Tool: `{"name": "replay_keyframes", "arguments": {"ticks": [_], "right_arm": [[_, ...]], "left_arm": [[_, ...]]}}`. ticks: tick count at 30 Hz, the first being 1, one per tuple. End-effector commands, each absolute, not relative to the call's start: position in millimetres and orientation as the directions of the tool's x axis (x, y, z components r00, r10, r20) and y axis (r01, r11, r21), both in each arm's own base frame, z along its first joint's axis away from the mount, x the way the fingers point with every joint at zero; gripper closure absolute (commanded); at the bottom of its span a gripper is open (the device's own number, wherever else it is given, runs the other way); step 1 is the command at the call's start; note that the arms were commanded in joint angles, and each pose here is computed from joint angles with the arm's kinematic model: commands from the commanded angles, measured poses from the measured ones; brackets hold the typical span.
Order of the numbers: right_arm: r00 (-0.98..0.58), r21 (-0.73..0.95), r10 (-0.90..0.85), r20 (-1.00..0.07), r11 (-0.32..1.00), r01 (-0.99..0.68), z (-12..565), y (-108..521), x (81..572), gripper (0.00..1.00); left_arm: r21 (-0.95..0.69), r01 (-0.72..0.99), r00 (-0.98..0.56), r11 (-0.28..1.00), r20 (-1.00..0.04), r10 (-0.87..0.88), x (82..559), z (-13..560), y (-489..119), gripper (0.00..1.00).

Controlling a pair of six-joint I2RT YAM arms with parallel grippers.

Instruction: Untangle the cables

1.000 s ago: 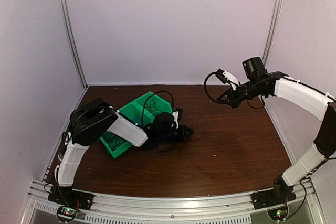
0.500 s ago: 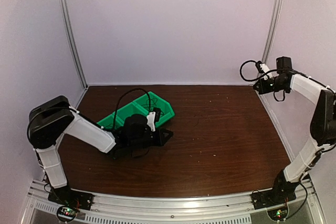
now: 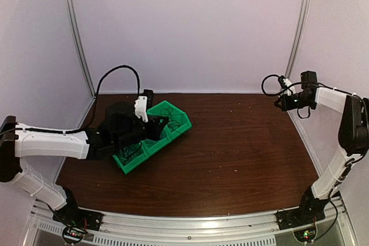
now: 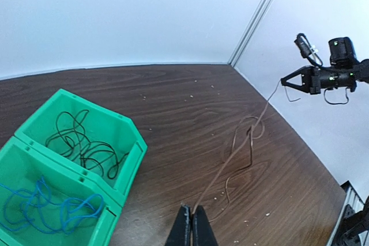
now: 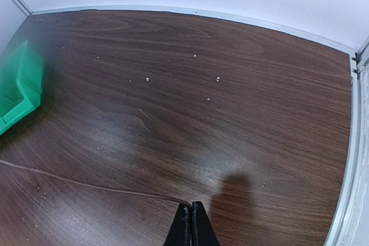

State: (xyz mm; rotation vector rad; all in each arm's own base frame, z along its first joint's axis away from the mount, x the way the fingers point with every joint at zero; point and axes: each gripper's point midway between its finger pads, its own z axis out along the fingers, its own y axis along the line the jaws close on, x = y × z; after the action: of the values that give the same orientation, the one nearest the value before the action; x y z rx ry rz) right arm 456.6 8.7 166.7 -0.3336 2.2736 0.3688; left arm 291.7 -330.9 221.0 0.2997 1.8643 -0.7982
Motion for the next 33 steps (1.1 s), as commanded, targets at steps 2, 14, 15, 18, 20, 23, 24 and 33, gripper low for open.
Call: {"name": "replay_keyframes", "arguments": {"ticks": [2,14,15,18,20,23,24,33], "right_arm": [[-0.65,0.313,-0.128,-0.749,0.796,-0.517,167.7,48.9,441.9,0.99],[-0.571,0.202,-0.289,-0.768,0.738,-0.644,201.6,104.9,410.0,0.98],[-0.571,0.198,-0.291,-0.768,0.739,-0.644,201.5,104.4,408.2,0.97],[-0.571,0.207,-0.289,-0.768,0.732,-0.649,200.6,106.1,402.6,0.97],[-0.575,0.224,-0.317,-0.754,0.699,-0.679,196.3,124.4,395.4,0.96],[-0.579,0.24,-0.364,-0.73,0.657,-0.715,185.7,144.2,386.9,0.91],[-0.577,0.244,-0.381,-0.723,0.64,-0.729,181.8,151.6,383.5,0.84],[-0.567,0.341,-0.401,-0.719,0.507,-0.792,176.6,183.8,360.1,0.56]], "left_arm": [[-0.211,0.576,-0.389,0.789,-0.921,0.037,318.9,235.6,-335.8,1.0],[-0.143,0.707,-0.382,0.693,-0.901,0.204,351.5,239.7,-383.1,1.0],[-0.15,0.72,-0.391,0.677,-0.894,0.217,350.8,233.6,-388.3,1.0],[-0.145,0.71,-0.411,0.689,-0.88,0.239,358.7,221.9,-391.2,1.0],[-0.136,0.692,-0.41,0.709,-0.882,0.231,368.2,225.6,-388.8,1.0],[-0.125,0.678,-0.376,0.725,-0.906,0.194,378.5,247.9,-385.1,1.0],[-0.119,0.676,-0.358,0.727,-0.915,0.184,382.1,257.5,-383.7,1.0],[-0.092,0.663,-0.244,0.743,-0.965,0.099,413.7,332.1,-370.4,1.0]]}}
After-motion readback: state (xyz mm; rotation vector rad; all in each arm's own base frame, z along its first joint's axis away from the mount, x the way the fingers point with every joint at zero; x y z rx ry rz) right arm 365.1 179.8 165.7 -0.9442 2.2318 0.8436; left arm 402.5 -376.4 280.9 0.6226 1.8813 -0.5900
